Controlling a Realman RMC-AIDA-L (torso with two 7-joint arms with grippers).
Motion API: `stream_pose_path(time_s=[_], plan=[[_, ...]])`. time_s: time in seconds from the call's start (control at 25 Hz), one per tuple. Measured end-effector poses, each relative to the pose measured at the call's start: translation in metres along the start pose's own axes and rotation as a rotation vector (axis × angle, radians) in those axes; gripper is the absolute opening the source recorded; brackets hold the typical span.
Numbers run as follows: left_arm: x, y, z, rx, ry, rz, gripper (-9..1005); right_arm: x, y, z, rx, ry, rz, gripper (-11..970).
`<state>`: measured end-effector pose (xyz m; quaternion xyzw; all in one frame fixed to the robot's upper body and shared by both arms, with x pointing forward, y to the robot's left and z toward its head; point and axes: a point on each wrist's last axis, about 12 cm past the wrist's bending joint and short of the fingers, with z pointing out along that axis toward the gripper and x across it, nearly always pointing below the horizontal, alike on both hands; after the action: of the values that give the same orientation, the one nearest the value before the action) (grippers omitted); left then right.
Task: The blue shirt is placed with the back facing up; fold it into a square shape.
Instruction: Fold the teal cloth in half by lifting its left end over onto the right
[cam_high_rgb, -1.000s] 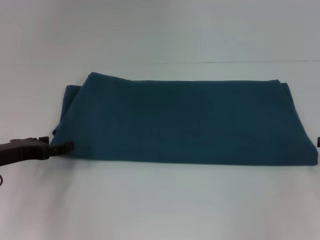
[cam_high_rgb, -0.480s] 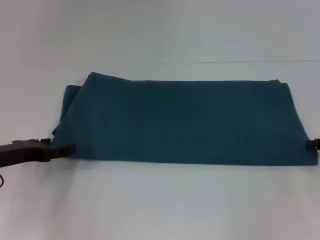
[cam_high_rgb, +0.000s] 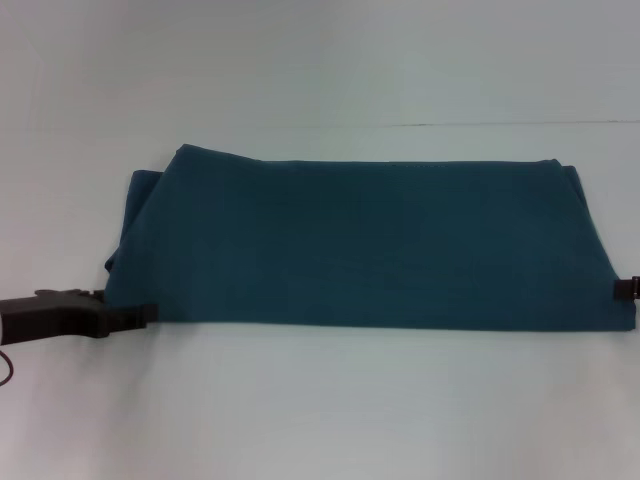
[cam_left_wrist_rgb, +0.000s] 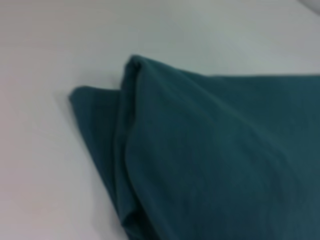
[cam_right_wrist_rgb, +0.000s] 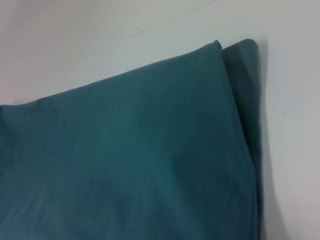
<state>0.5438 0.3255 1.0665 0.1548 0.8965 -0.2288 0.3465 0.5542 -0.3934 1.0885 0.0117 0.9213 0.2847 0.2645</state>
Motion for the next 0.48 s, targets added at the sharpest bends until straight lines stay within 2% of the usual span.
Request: stream_pose_path(time_s=[0.12, 0.36, 0.44, 0.48], plan=[[-0.0017, 0.0, 0.0018, -0.011, 0.01, 0.011, 884, 0.0, 0.0003, 0.0001, -0.002, 0.0, 0.0, 760], [-0.0063, 0.0008, 0.0019, -0.02, 0.004, 0.011, 680, 0.0002, 0.0004, 0.0, -0.003, 0.0, -0.001, 759], [-0.0072, 0.0012, 0.0017, -0.022, 0.002, 0.008, 478, 0.0007, 0.0, -0.0002, -0.003, 0.0, 0.0, 759], [-0.0075, 0.0014, 0.0017, -0.023, 0.002, 0.007, 429, 0.0012, -0.0003, -0.0004, -0.003, 0.0, 0.001, 759]])
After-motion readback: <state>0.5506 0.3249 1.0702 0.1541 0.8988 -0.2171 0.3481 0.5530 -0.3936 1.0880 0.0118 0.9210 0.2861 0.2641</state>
